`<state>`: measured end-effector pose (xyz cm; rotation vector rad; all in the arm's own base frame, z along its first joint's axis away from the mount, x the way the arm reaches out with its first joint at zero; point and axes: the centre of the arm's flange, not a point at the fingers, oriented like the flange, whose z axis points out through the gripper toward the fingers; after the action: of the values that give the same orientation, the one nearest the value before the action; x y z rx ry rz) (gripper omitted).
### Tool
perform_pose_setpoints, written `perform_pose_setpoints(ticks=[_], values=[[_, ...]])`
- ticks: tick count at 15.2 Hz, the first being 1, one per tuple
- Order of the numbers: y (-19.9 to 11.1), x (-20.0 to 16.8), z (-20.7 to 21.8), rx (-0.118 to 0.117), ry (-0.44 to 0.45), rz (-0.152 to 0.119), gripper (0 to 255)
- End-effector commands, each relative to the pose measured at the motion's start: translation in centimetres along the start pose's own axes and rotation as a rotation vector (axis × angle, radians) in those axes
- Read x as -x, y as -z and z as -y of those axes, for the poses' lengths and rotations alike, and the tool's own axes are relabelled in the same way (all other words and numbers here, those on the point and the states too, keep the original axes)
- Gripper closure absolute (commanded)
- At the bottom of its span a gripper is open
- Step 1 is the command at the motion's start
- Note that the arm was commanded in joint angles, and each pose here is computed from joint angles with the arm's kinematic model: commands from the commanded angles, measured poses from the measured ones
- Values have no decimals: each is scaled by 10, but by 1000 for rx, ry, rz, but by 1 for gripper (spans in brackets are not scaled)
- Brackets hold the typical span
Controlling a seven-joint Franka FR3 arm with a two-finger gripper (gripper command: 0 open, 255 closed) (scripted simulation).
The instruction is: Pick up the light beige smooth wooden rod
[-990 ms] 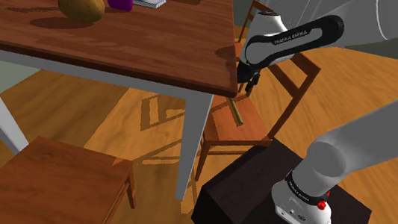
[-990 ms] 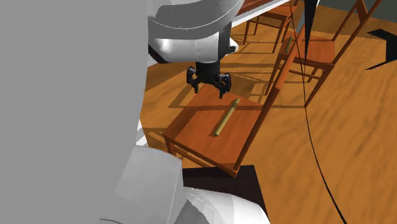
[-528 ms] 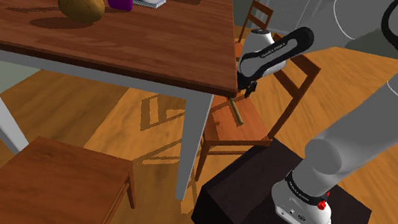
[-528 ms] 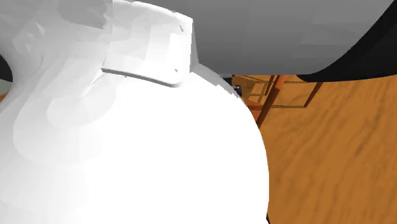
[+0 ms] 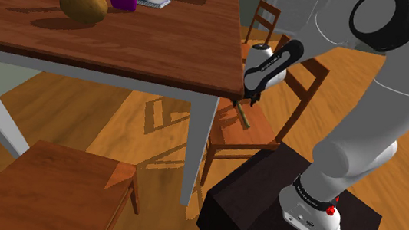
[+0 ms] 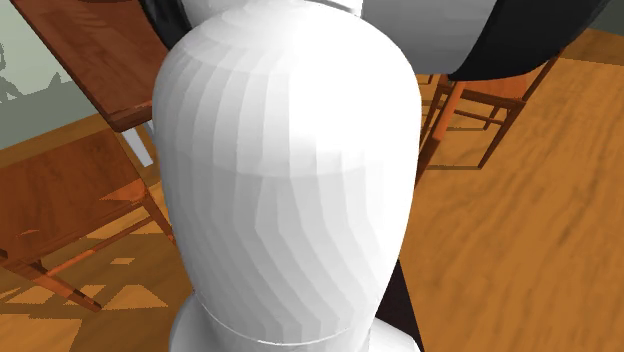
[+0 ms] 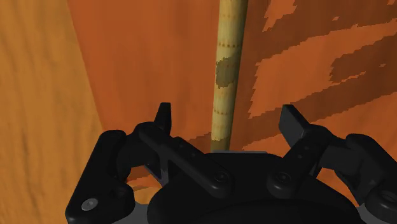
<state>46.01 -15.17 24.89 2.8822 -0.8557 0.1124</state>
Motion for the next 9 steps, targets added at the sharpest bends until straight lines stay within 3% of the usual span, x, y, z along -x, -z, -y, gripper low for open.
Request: perform_pose_setpoints(ticks=[1,6,7,9], values=[[-11,1,0,0,-1,0,0],[-30,3,2,0,-1,0,0],[-30,3,1,0,-1,-1,255],[-30,3,1,0,-1,-1,255]])
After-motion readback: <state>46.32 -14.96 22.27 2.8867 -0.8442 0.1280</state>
